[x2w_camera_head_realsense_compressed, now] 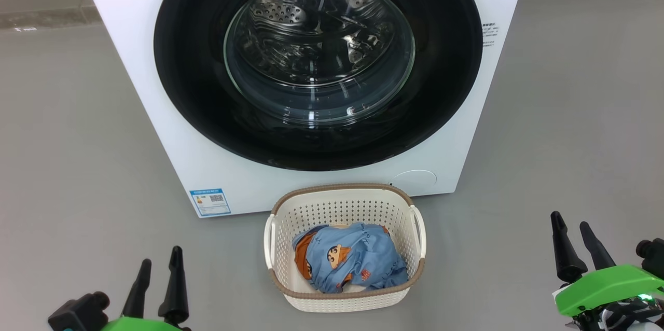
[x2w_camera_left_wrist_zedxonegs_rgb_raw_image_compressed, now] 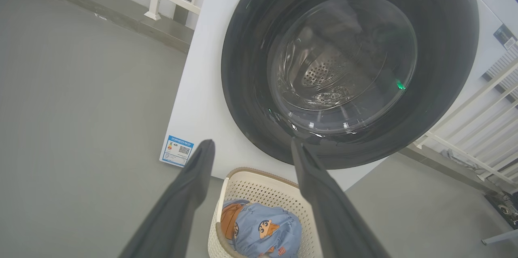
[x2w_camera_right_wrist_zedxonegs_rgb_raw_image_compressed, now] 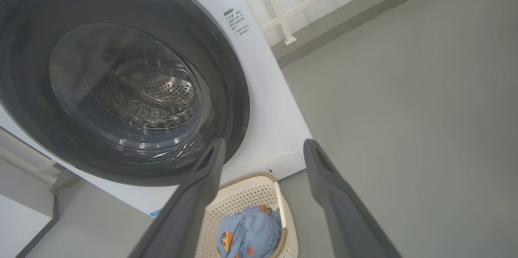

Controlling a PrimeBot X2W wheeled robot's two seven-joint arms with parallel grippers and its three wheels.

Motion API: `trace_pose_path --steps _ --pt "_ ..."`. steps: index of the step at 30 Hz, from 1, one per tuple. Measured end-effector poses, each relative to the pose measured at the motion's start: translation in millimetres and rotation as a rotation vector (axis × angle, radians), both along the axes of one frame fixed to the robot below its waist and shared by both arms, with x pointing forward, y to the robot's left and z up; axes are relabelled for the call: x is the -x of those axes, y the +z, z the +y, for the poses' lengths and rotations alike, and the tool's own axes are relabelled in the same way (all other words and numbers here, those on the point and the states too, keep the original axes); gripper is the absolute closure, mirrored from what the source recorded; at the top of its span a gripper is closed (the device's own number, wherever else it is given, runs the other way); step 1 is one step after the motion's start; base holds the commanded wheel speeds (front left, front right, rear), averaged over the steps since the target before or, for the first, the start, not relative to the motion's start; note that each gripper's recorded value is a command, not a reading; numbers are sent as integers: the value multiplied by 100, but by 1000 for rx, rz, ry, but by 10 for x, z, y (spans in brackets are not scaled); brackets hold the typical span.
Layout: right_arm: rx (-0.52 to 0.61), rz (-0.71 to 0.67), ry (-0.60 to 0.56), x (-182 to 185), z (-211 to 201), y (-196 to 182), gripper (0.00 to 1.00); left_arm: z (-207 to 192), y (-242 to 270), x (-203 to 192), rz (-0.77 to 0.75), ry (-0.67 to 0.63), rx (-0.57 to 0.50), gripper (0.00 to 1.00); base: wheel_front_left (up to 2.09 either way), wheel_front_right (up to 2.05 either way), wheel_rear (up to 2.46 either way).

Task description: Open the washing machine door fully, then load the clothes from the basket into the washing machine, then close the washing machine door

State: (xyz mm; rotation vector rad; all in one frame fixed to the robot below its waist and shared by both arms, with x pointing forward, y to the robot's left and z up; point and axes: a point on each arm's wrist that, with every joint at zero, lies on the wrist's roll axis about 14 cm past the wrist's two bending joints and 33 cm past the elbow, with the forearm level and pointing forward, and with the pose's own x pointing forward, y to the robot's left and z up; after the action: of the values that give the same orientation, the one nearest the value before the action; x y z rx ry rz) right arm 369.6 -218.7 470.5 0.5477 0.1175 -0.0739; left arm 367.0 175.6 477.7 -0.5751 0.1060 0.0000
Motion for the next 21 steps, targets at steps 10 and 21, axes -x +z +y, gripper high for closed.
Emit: trace_pose_path --steps 10,21 --pt "98 5 38 -13 68 10 0 -36 50 -18 -33 -21 -112 0 0 0 0" --pt "213 23 90 -24 163 -18 0 -44 35 -5 -51 -35 -228 0 0 0 0"
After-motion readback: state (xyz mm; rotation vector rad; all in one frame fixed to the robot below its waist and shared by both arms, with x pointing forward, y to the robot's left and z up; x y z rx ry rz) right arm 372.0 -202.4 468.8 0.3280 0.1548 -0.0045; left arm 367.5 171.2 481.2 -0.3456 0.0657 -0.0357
